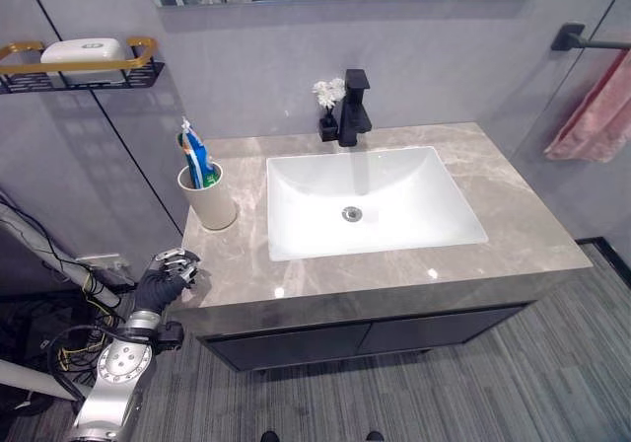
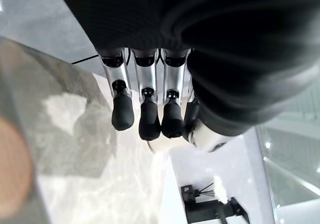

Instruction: Put brush and paste in cup on sink, flatten towel.

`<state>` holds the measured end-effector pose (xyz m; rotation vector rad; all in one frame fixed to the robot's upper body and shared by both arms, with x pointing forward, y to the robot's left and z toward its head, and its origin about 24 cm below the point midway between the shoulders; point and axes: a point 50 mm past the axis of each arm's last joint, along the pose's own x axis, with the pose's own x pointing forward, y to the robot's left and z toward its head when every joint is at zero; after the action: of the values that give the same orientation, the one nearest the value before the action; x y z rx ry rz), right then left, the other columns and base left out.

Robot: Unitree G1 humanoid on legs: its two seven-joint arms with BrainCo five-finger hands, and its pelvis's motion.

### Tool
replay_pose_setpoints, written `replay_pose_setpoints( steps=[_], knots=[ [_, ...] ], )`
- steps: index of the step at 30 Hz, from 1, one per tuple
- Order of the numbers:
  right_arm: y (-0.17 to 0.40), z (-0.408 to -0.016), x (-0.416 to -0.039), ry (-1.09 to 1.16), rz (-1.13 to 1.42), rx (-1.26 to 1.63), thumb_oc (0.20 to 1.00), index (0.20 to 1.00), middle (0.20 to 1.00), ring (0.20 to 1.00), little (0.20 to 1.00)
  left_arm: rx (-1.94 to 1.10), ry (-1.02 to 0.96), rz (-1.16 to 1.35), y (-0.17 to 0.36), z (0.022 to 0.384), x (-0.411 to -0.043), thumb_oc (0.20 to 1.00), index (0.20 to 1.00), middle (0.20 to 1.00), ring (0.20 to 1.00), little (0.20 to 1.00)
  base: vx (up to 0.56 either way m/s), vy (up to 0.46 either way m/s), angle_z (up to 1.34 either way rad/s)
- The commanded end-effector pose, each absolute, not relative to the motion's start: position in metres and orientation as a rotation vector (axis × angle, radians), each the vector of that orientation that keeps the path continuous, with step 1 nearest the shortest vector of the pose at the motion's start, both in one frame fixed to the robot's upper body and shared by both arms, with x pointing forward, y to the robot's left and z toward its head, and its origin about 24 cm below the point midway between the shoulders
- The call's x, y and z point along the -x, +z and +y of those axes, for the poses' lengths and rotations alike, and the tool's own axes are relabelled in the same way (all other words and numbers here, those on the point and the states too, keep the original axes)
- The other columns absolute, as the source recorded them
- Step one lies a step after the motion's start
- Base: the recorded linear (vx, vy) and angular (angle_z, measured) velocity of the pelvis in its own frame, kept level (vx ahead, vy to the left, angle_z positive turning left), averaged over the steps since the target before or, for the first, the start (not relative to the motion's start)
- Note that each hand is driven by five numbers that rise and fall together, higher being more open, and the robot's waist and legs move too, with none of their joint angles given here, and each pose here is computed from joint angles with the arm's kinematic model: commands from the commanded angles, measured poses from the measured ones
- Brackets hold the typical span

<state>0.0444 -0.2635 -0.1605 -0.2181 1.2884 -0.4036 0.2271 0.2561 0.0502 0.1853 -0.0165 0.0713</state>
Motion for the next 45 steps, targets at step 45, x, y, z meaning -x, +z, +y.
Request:
replay_pose_setpoints(
  steps=[45],
  knots=[
    [-0.162,-0.222,-0.099,0.07,1.189,0.495,1.0,1.0,1.0,1.0,1.0,-0.033,-0.185,-0.267,0.102,0.212,-0.233,0.2,0.2,0.2,0.2,0.2,0.06,0.014,0.07]
  ],
)
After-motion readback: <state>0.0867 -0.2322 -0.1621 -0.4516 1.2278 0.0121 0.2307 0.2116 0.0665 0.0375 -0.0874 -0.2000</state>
